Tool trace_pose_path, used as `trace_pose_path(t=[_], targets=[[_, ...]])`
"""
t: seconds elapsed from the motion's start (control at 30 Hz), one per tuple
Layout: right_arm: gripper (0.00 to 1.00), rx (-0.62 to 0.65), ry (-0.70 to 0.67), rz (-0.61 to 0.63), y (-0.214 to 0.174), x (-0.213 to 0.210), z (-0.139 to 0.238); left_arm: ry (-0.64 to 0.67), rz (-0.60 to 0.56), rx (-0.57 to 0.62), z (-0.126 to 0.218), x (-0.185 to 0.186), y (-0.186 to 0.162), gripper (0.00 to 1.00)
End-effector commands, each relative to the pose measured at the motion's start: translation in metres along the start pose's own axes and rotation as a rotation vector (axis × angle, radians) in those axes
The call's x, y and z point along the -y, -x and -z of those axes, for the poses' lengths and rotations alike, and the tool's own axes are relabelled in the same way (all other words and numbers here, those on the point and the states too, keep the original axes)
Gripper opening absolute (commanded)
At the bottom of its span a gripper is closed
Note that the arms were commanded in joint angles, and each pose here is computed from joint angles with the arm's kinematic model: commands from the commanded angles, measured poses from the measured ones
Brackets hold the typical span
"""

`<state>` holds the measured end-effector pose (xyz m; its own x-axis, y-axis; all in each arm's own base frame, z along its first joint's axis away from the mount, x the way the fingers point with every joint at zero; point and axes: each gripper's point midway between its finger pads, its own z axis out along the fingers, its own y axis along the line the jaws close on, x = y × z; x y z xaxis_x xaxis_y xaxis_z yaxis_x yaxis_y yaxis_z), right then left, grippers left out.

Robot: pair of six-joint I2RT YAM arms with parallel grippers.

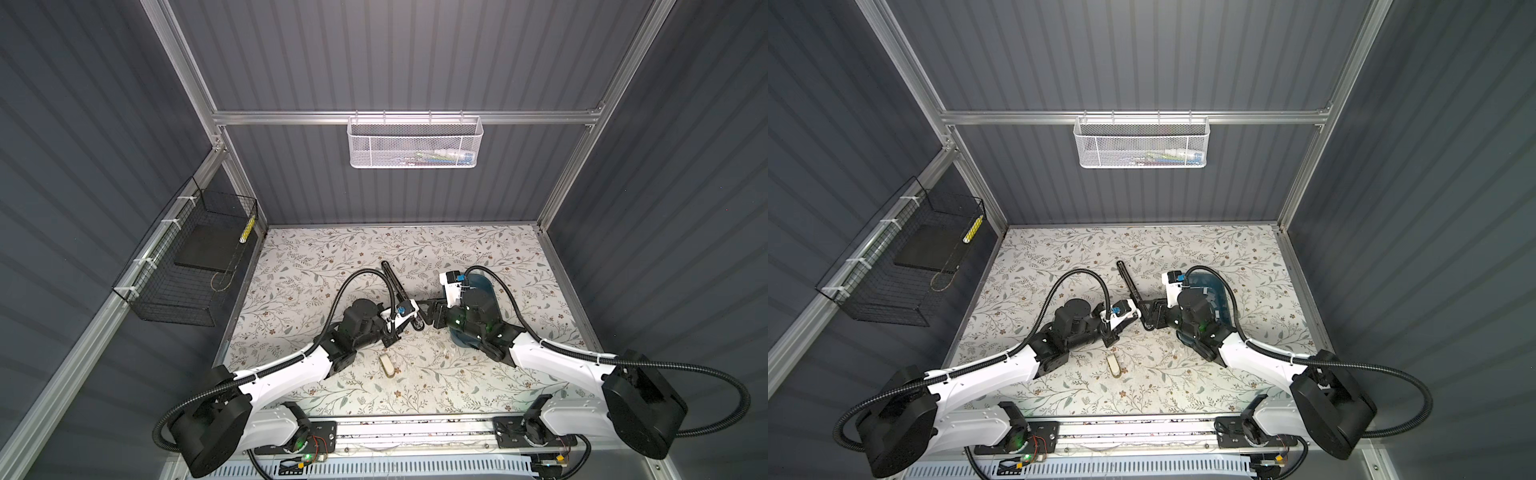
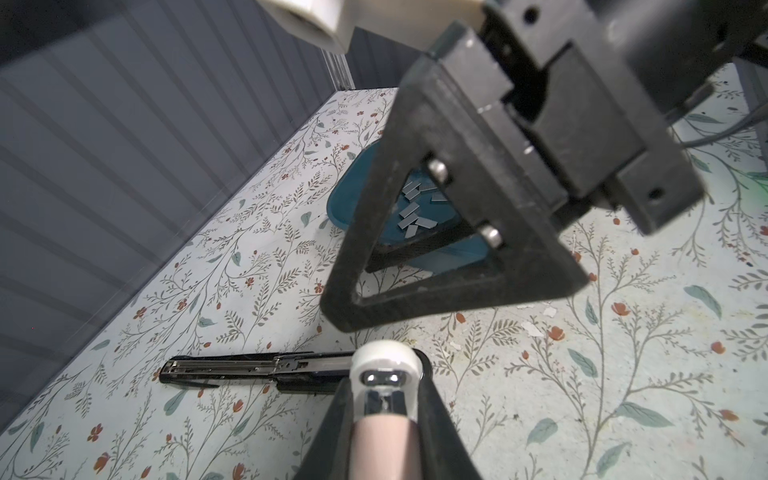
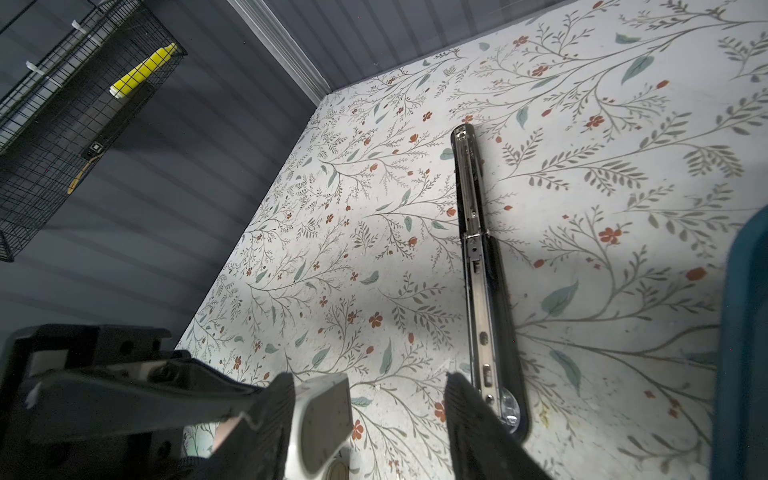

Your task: Load the staples into the stapler

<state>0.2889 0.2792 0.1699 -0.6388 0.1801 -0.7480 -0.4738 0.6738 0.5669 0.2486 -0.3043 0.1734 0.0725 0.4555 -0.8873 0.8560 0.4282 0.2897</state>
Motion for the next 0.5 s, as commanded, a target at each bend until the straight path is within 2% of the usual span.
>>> trace_pose_path(t=[0.0, 0.47], targets=[[0.58, -0.005, 0.034, 0.035, 0.008, -0.016, 0.0, 0.042, 0.018, 0.028, 0.006, -0.011, 0.011, 0.0], [0.5, -0.115, 0.034, 0.077, -0.005, -0.019, -0.022, 0.076, 0.019, 0.028, 0.011, -0.016, 0.013, 0.0]])
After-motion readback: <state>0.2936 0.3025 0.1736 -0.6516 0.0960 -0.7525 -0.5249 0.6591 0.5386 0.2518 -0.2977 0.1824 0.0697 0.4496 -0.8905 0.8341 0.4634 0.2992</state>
